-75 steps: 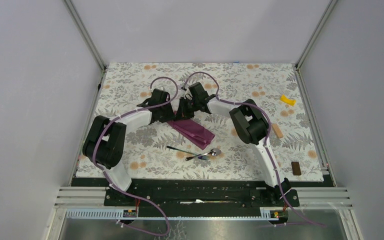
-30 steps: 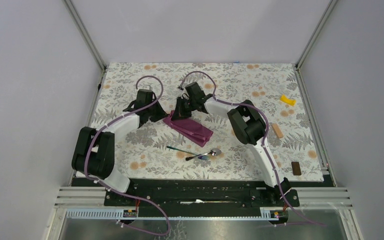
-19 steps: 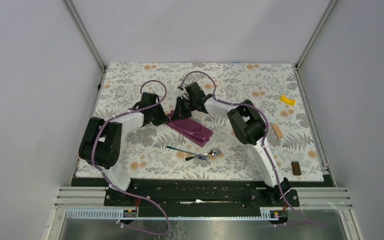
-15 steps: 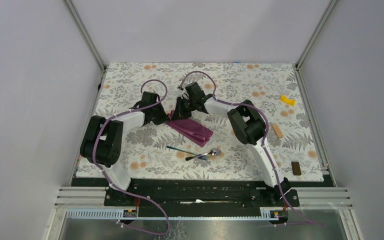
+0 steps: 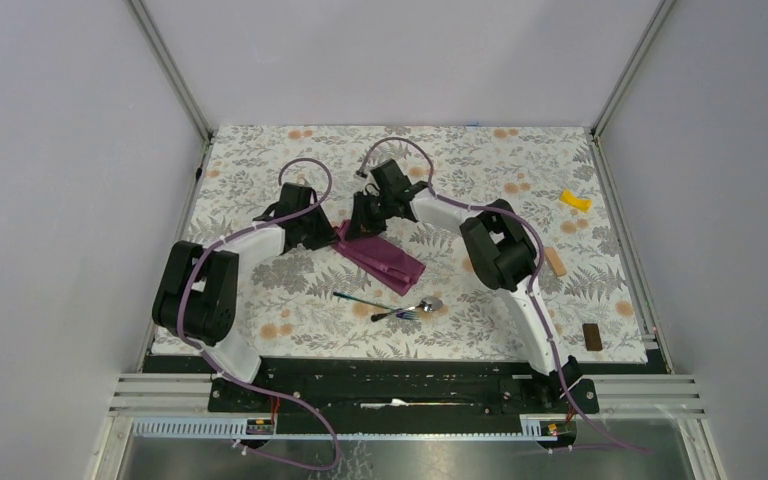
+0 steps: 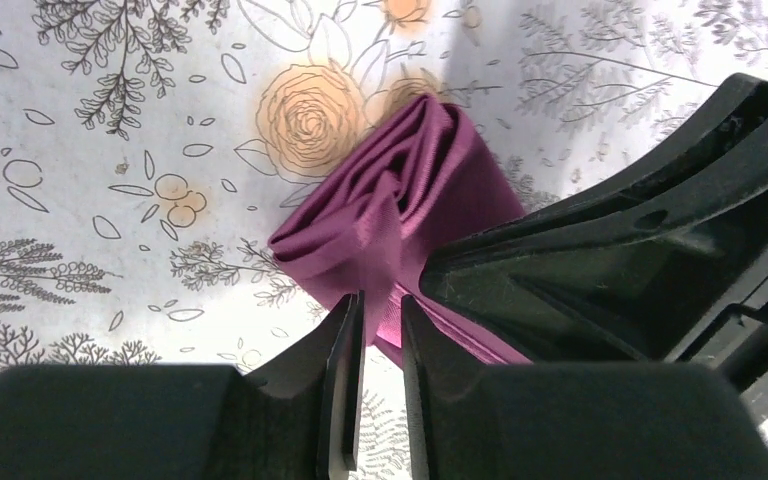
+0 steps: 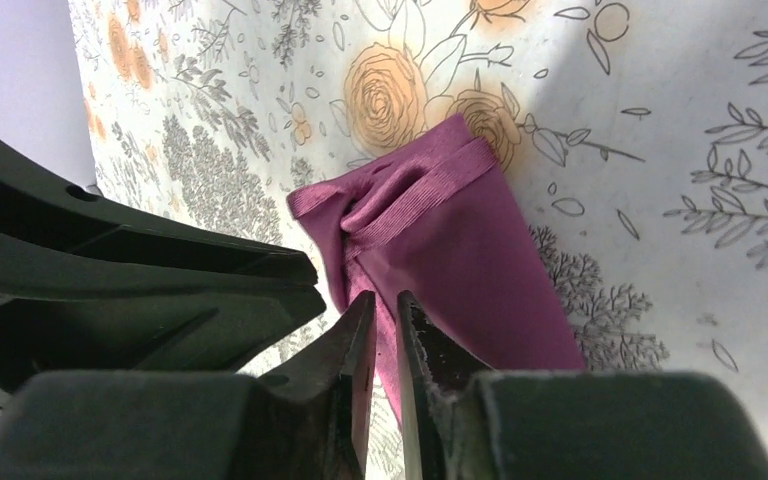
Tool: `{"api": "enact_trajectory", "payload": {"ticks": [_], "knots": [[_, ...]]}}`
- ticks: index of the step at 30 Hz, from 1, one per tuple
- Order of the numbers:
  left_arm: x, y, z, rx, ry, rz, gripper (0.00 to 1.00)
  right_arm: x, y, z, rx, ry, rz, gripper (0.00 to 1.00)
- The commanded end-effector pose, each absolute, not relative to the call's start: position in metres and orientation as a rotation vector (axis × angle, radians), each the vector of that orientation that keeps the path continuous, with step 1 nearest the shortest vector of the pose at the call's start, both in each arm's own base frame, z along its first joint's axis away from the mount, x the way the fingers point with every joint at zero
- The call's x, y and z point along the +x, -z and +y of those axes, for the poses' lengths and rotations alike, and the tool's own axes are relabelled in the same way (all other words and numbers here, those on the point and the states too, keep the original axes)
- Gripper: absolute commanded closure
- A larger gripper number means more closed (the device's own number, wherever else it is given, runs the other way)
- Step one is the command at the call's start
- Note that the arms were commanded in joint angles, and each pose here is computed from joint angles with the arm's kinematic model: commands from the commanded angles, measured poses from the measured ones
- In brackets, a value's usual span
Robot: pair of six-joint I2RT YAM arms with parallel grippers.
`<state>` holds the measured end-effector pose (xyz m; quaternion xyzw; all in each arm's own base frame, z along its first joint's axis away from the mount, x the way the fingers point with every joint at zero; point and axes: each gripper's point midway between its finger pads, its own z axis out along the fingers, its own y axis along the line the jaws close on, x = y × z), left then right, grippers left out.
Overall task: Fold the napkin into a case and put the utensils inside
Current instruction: Stuff the top corner of the smaller-rectangle-folded napkin into the folded napkin, then smooth out the smaller rectangle-folded napkin at the center of the board.
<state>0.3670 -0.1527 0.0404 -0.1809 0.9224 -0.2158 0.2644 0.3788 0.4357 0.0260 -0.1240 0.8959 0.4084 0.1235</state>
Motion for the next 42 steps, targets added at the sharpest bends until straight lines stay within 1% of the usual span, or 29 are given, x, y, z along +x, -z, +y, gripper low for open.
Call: {"api": "enact_trajectory", "payload": {"ticks": [1, 7, 8, 11, 16, 21, 27, 33, 38, 40, 42], "knots": [[0.372, -0.073, -0.152, -0.427, 0.587, 2.417, 0.74, 0.396, -0.097, 0.424, -0.397, -1.177, 2.472, 0.79], [0.367, -0.069, -0.144, -0.458, 0.555, 2.434, 0.70, 0.392, -0.082, 0.410, -0.394, -1.133, 2.507, 0.79], [0.365, -0.066, -0.142, -0.473, 0.549, 2.440, 0.71, 0.390, -0.077, 0.409, -0.394, -1.128, 2.518, 0.79], [0.356, -0.051, -0.133, -0.529, 0.522, 2.468, 0.77, 0.385, -0.064, 0.406, -0.388, -1.117, 2.545, 0.81], [0.347, -0.031, -0.129, -0.556, 0.500, 2.489, 0.77, 0.373, -0.045, 0.410, -0.406, -1.090, 2.579, 0.82], [0.348, -0.010, -0.134, -0.578, 0.518, 2.529, 0.81, 0.364, -0.022, 0.424, -0.432, -1.038, 2.618, 0.84], [0.356, -0.009, -0.134, -0.560, 0.500, 2.524, 0.82, 0.348, -0.005, 0.447, -0.481, -1.039, 2.652, 0.85], [0.359, -0.010, -0.135, -0.544, 0.491, 2.526, 0.83, 0.349, -0.016, 0.456, -0.484, -1.084, 2.632, 0.85], [0.352, -0.011, -0.132, -0.540, 0.478, 2.533, 0.82, 0.358, -0.057, 0.456, -0.507, -1.098, 2.559, 0.85], [0.347, -0.012, -0.132, -0.539, 0.482, 2.535, 0.81, 0.362, -0.067, 0.449, -0.493, -1.094, 2.546, 0.85], [0.343, -0.015, -0.131, -0.538, 0.483, 2.531, 0.78, 0.368, -0.072, 0.437, -0.460, -1.077, 2.545, 0.82]]}}
